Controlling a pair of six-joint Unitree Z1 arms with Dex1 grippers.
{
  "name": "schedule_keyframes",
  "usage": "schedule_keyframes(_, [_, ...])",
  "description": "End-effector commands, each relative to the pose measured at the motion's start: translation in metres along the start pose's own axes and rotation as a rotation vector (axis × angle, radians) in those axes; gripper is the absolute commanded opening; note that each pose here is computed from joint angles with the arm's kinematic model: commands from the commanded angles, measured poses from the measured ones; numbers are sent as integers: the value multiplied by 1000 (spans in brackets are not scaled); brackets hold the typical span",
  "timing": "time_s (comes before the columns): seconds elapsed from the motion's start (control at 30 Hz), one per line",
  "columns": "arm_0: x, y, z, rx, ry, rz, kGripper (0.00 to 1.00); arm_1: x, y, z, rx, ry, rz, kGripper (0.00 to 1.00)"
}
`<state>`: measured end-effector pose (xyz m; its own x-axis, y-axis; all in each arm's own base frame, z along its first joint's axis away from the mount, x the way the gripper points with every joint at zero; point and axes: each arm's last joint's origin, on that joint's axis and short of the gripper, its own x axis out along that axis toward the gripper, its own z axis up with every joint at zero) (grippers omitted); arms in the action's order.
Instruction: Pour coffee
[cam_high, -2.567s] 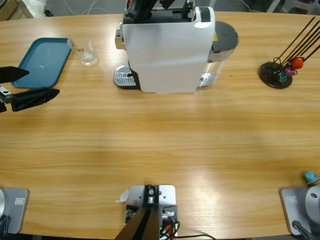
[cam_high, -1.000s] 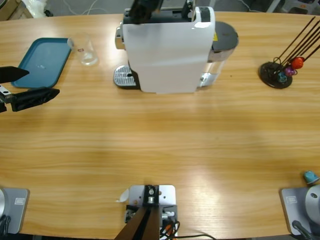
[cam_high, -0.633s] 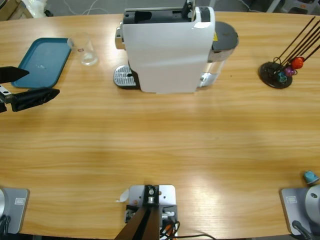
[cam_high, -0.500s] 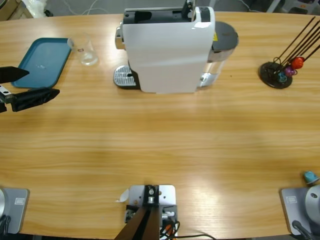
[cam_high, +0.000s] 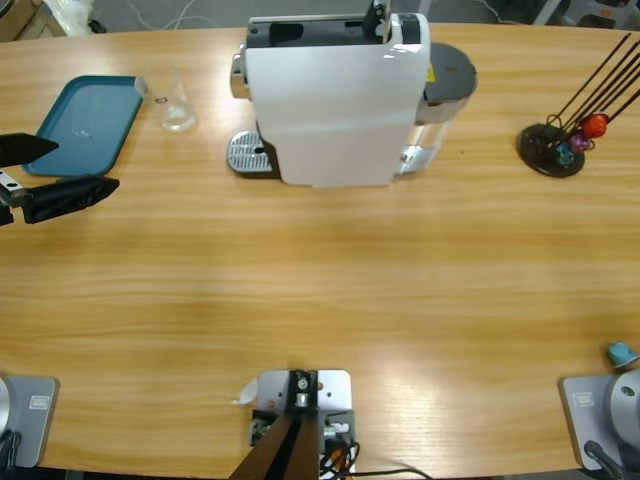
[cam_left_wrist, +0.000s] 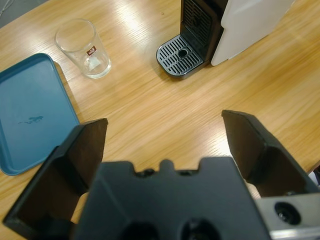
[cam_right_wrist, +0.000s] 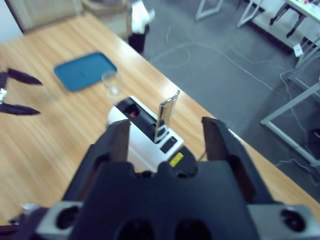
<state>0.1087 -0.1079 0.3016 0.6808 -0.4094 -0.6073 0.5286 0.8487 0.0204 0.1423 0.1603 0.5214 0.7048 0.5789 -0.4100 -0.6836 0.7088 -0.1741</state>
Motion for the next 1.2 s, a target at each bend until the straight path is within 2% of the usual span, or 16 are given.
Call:
schedule_keyframes(0.03, [0, 0, -11, 14, 12, -19, 991, 50, 1, -49, 142, -24, 304, 0])
schedule_keyframes(0.1, [0, 0, -11, 14, 12, -18, 991, 63, 0, -59, 159, 3, 277, 0])
schedule_keyframes(0.2, [0, 0, -11, 15, 15, -19, 991, 80, -2, -85, 158, -3, 78, 0])
schedule_keyframes(0.3, [0, 0, -11, 16, 14, -19, 991, 88, -2, -103, 96, 69, -109, 0])
schedule_keyframes(0.43, [0, 0, -11, 17, 15, -18, 991, 103, 17, -109, 14, 90, -233, 0])
schedule_keyframes(0.57, [1, -1, -10, 17, 18, -18, 991, 138, 55, -103, -130, 106, -366, 0])
schedule_keyframes(0.73, [2, -1, -10, 18, 20, -18, 991, 167, 91, -83, -224, 100, -407, 0])
schedule_keyframes(0.97, [3, -1, -10, 19, 24, -17, 991, 173, 92, -62, -291, 91, -467, 0])
schedule_keyframes(1.2, [3, -1, -10, 19, 24, -18, 991, 189, 99, -66, -316, 118, -465, 0])
